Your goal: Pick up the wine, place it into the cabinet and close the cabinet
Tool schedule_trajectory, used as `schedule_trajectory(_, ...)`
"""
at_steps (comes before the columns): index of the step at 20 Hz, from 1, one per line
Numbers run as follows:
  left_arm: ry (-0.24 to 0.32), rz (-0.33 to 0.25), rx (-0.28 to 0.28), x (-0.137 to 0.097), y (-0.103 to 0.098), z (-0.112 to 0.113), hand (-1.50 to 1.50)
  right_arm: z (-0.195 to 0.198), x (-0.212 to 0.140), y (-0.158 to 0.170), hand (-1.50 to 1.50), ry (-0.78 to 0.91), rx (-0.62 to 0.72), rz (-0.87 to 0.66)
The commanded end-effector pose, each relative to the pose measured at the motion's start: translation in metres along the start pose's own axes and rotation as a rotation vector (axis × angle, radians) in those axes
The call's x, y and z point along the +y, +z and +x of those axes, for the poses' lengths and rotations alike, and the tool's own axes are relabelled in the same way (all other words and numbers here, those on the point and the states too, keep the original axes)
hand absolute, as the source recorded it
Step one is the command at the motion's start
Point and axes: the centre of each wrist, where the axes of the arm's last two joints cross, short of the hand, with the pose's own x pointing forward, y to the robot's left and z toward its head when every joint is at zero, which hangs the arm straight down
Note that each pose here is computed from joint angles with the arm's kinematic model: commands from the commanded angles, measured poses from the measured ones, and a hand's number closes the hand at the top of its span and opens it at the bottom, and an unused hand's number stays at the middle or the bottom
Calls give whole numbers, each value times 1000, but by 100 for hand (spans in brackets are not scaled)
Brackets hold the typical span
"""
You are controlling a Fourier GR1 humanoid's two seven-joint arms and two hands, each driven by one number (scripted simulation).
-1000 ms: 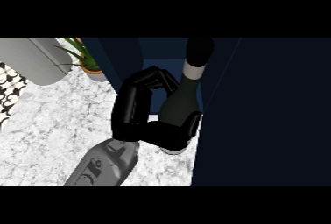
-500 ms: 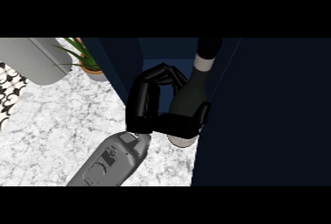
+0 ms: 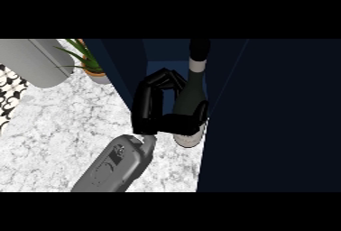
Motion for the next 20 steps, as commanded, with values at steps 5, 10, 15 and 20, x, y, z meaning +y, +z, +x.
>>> schedule_trajectory(5,-111,8,7,15,10,-44,150,7,-5,19,-150,-38,-54,12)
schedule_trajectory(10,-175,22,-28,19,-4,-55,150,8,-5,14,-150,-40,-39,22)
schedule_trajectory(15,-178,67,-49,21,-18,-55,150,20,-4,35,-150,-15,-52,17)
schedule_trajectory(20,-123,91,-49,49,-27,-64,150,17,-9,13,-150,-29,-43,14)
